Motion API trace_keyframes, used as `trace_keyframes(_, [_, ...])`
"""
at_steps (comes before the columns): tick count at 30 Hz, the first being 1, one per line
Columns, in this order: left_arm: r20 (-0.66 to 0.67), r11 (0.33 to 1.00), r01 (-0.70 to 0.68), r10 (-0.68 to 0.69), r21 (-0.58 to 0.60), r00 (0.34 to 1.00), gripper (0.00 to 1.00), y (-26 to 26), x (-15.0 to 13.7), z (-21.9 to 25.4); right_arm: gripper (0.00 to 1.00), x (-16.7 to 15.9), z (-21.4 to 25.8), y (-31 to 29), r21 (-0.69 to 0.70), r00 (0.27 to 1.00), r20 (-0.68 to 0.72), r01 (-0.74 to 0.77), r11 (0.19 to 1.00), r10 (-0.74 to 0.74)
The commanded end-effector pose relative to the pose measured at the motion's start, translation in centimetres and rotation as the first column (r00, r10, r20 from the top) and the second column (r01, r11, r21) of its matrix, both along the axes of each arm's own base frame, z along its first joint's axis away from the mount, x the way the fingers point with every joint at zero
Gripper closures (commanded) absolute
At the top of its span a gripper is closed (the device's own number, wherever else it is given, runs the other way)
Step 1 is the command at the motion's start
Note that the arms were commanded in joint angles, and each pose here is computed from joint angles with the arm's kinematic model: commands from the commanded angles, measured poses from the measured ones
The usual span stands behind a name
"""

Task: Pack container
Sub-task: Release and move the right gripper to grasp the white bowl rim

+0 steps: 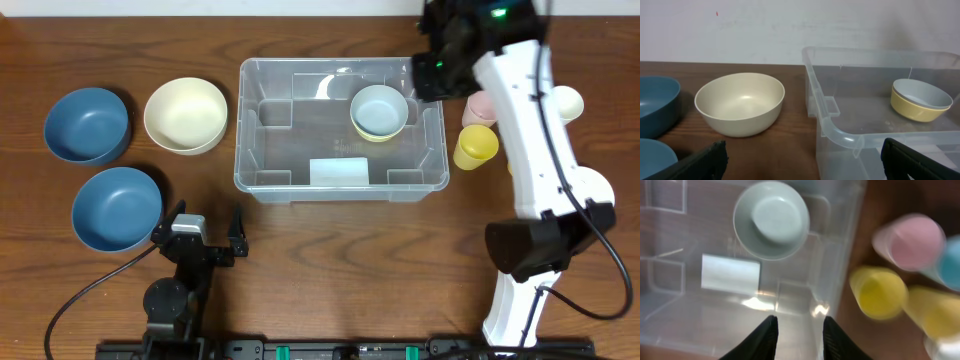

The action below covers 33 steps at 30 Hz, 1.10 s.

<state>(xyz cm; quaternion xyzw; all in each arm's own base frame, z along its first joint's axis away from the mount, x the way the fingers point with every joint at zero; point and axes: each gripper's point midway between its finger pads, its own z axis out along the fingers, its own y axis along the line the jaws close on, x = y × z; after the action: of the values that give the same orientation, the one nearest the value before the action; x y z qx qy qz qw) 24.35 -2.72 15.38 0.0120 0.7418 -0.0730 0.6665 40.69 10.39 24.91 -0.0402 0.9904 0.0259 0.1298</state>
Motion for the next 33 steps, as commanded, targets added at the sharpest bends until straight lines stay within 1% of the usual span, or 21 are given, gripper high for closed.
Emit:
trace_keyframes(1, [-0.044, 1.000, 0.012, -0.012, 0.014, 0.999, 0.02, -0.1, -0.1, -1.5, 0.68, 0.4, 2.6, -3.8, 0.011, 0.991, 0.058, 0.121, 0.993, -0.121])
trace_keyframes(2, [-0.044, 1.000, 0.012, -0.012, 0.014, 0.999, 0.02, -0.1, -0.1, -1.5, 0.66, 0.2, 3.3, -4.8, 0.050, 0.984, 0.064, 0.160, 0.986, -0.163])
trace_keyframes(5, [-0.044, 1.000, 0.012, -0.012, 0.014, 0.999, 0.02, -0.1, -0.1, -1.5, 0.67, 0.0, 4.3, -7.6, 0.140, 0.959, 0.059, 0.267, 0.953, -0.277])
trace_keyframes(9, [-0.044, 1.000, 0.012, -0.012, 0.014, 0.999, 0.02, -0.1, -0.1, -1.5, 0.66, -0.3, 4.4, -13.2, 0.156, 0.905, 0.049, 0.412, 0.898, -0.423])
trace_keyframes(12, [-0.044, 1.000, 0.012, -0.012, 0.014, 0.999, 0.02, -0.1, -0.1, -1.5, 0.65, -1.1, 3.3, -17.3, 0.118, 0.859, 0.020, 0.506, 0.854, -0.512])
trace_keyframes(14, [-0.044, 1.000, 0.012, -0.012, 0.014, 0.999, 0.02, -0.1, -0.1, -1.5, 0.65, -2.1, 2.0, -20.4, 0.059, 0.818, -0.007, 0.575, 0.816, -0.575])
trace_keyframes(18, [-0.044, 1.000, 0.012, -0.012, 0.014, 0.999, 0.02, -0.1, -0.1, -1.5, 0.66, -5.0, -0.7, -25.7, -0.037, 0.728, -0.080, 0.681, 0.731, -0.681])
trace_keyframes(21, [-0.044, 1.000, 0.012, -0.012, 0.014, 0.999, 0.02, -0.1, -0.1, -1.5, 0.66, -7.4, -2.6, -29.1, -0.069, 0.647, -0.136, 0.749, 0.659, -0.750])
trace_keyframes(27, [-0.044, 1.000, 0.012, -0.012, 0.014, 0.999, 0.02, -0.1, -0.1, -1.5, 0.66, -10.4, -6.0, -32.9, -0.053, 0.525, -0.224, 0.835, 0.548, -0.821])
trace_keyframes(30, [-0.044, 1.000, 0.012, -0.012, 0.014, 0.999, 0.02, -0.1, -0.1, -1.5, 0.66, -11.5, -8.2, -34.0, -0.064, 0.485, -0.254, 0.855, 0.515, -0.837])
trace_keyframes(33, [-0.045, 1.000, 0.012, -0.012, 0.015, 0.999, 0.02, -0.1, -0.1, -1.5, 0.66, -11.9, -10.2, -34.4, -0.064, 0.463, -0.272, 0.866, 0.495, -0.844])
